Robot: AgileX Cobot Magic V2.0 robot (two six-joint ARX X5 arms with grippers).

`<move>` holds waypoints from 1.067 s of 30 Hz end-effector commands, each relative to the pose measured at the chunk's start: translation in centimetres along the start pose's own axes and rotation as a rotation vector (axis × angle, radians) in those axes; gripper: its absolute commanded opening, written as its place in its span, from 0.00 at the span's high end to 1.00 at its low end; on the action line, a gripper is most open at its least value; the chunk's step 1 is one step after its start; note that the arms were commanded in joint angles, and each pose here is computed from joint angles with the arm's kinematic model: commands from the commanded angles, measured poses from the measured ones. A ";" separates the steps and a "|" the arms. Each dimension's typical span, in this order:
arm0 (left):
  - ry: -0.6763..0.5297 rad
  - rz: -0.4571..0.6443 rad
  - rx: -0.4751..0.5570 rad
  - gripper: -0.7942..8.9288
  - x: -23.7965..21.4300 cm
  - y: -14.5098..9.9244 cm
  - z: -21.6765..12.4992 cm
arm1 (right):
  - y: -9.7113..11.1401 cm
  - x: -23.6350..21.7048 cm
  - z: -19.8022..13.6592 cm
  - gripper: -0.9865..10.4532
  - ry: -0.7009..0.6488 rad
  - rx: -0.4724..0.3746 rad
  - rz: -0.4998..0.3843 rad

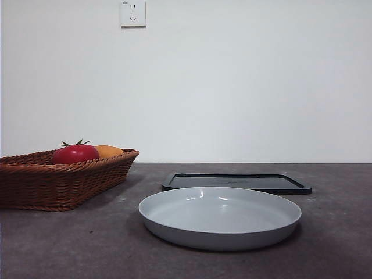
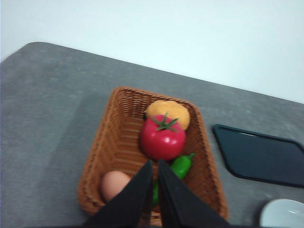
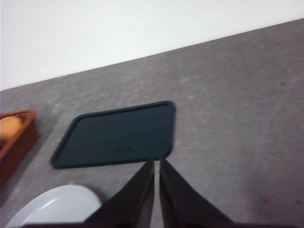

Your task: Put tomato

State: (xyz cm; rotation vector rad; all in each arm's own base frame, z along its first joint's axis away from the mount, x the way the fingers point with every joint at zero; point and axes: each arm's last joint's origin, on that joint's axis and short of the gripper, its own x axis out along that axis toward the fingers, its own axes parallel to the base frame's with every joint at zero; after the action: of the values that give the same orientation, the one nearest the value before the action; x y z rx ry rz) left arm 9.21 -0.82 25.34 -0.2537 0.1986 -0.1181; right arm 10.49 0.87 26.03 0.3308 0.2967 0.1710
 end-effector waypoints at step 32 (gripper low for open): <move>0.421 -0.407 0.132 0.64 7.8 -5.6 11.2 | 6.9 5.1 8.8 0.83 0.268 -0.273 0.392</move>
State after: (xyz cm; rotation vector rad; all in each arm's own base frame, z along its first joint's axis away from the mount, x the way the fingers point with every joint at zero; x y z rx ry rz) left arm 18.57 -4.54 35.34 -0.1390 0.5762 -0.5807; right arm 17.20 5.75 34.47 0.1018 0.4904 0.6289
